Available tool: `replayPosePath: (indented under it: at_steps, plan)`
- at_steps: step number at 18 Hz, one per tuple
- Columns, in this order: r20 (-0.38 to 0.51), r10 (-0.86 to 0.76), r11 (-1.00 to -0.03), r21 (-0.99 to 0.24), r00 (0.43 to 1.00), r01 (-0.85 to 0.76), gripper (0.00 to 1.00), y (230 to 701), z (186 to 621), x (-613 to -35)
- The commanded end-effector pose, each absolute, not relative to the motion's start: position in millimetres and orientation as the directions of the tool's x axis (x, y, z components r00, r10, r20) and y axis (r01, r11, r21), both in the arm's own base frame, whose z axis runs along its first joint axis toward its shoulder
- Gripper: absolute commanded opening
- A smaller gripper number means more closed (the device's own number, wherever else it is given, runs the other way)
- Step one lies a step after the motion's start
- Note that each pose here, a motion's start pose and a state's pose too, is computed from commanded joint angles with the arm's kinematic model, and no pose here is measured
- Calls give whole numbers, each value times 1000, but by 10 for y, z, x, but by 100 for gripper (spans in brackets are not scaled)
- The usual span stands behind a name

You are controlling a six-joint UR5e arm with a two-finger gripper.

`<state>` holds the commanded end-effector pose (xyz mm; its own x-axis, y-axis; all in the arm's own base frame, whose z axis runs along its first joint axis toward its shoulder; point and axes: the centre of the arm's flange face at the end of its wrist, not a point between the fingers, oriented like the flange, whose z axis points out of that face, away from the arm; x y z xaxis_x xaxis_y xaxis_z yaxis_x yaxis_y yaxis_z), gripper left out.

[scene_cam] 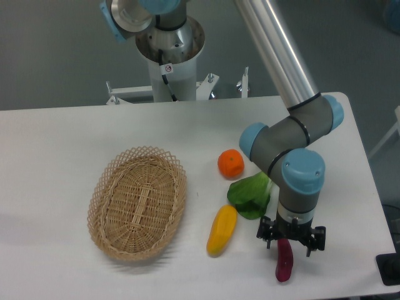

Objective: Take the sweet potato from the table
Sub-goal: 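Lower the gripper around the sweet potato, fingers straddling it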

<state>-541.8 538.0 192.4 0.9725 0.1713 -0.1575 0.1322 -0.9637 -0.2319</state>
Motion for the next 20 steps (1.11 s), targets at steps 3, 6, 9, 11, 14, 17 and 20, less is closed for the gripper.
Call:
replayPosePath:
  at_steps: [3,6,9,11,14,17,20]
  plan:
    - [-153,179,-963,-229,972,141,100,5430,1847,-5395]
    - [-150,176,-965,-223,973,140,100,5453,1801,-5372]
    - [-159,175,-964,-229,972,136,99,5455,1823,-5378]
    - [-163,171,-964,-233,972,131,82,5460,1821,-5382]
    - [-167,166,-964,-234,972,124,60,5463,1830,-5386]
    - [-168,166,-964,-235,972,124,54,5463,1832,-5387]
    - [-175,158,-965,-238,972,114,47,5465,1874,-5390]
